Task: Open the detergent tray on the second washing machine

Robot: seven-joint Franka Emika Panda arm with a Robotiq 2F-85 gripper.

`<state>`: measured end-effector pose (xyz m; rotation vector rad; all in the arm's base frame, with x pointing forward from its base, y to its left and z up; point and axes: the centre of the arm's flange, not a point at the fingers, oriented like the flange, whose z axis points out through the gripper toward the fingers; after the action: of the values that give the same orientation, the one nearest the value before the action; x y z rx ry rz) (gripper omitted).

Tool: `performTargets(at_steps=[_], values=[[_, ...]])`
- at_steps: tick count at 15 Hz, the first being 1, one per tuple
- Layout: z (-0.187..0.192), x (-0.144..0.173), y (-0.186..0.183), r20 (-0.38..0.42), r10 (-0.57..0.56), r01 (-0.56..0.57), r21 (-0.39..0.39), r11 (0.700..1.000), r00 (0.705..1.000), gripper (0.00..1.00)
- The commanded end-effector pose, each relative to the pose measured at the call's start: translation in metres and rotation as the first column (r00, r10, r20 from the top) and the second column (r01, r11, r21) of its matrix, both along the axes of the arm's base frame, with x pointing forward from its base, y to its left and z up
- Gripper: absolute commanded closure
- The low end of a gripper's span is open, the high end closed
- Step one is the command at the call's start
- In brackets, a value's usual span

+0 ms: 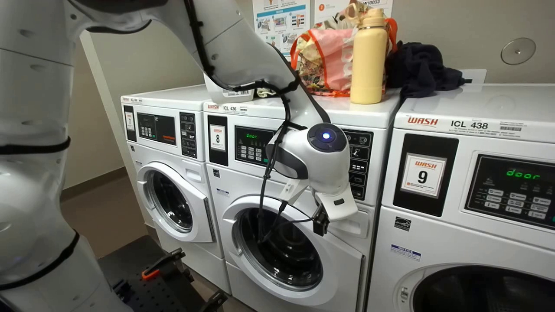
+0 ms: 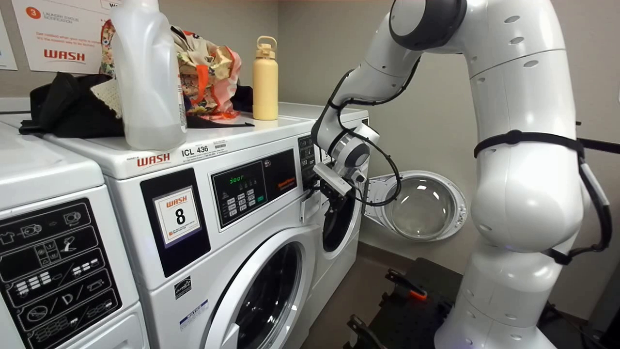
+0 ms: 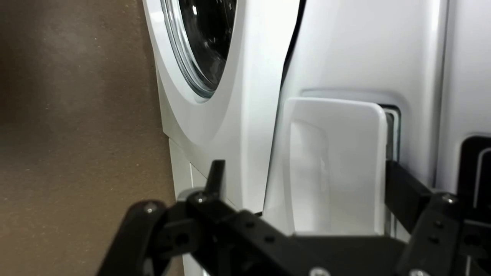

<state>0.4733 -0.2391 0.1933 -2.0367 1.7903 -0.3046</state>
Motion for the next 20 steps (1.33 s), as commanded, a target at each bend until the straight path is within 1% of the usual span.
performTargets(at_steps=[1, 11, 20], values=[[-0.007, -0.007, 0.002, -0.041, 0.003, -0.003, -0.008, 1.000, 0.999, 0.00], [-0.013, -0.015, 0.004, -0.071, 0.016, -0.017, -0.009, 1.000, 0.997, 0.00], [-0.012, -0.028, 0.002, -0.095, -0.002, 0.003, 0.007, 1.000, 0.996, 0.00]])
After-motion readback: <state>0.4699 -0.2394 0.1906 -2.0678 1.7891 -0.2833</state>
